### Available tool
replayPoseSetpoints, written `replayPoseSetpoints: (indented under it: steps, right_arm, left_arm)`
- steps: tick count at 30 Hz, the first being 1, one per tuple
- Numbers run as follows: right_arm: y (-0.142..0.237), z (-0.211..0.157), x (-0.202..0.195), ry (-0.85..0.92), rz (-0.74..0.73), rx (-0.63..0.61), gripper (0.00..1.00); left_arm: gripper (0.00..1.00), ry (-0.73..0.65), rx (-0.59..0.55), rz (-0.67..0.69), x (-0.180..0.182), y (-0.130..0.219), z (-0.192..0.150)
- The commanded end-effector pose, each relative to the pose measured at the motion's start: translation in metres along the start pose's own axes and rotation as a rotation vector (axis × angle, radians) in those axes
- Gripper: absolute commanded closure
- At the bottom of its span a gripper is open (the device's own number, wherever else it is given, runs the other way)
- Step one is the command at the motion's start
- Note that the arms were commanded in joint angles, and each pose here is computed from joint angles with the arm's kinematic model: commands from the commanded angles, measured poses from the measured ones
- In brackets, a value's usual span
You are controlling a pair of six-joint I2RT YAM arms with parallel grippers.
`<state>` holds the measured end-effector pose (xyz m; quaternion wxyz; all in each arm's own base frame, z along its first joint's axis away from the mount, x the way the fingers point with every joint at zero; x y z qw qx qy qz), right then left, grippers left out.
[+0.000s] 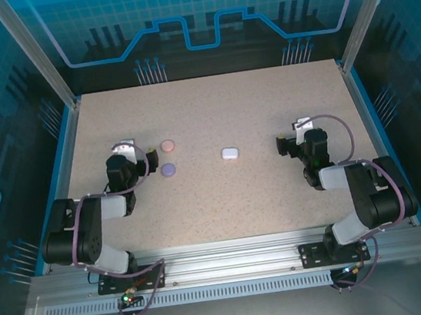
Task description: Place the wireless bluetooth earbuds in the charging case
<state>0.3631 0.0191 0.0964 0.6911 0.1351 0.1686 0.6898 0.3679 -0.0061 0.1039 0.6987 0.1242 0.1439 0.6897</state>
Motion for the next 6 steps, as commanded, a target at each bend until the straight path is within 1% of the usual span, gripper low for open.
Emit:
replayPoseSetpoints:
  steps: [1, 6]
  right_arm:
    - [-0.0028, 0.0107, 0.0013, 0.000, 0.053, -0.030, 0.00]
    - [-0.0018, 0.0105, 0.0023, 0.004, 0.058, -0.036, 0.00]
  left_arm:
    - [0.01, 0.025, 0.017, -0.021, -0.0011, -0.0016, -0.0019]
    - [0.01, 0.025, 0.016, -0.022, -0.0014, -0.0014, -0.0021]
Point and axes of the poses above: each hand's point on the last joint's axis, 136 mm out from that joint toward the fingers, its own y axis back along the fingers, its own x axis along the line the jaws close on, z = x × y, the point moved 3 cm from there along y, back along the fingers, and after that the axes turned 2 degrees about -y, right-handed, at the moved point
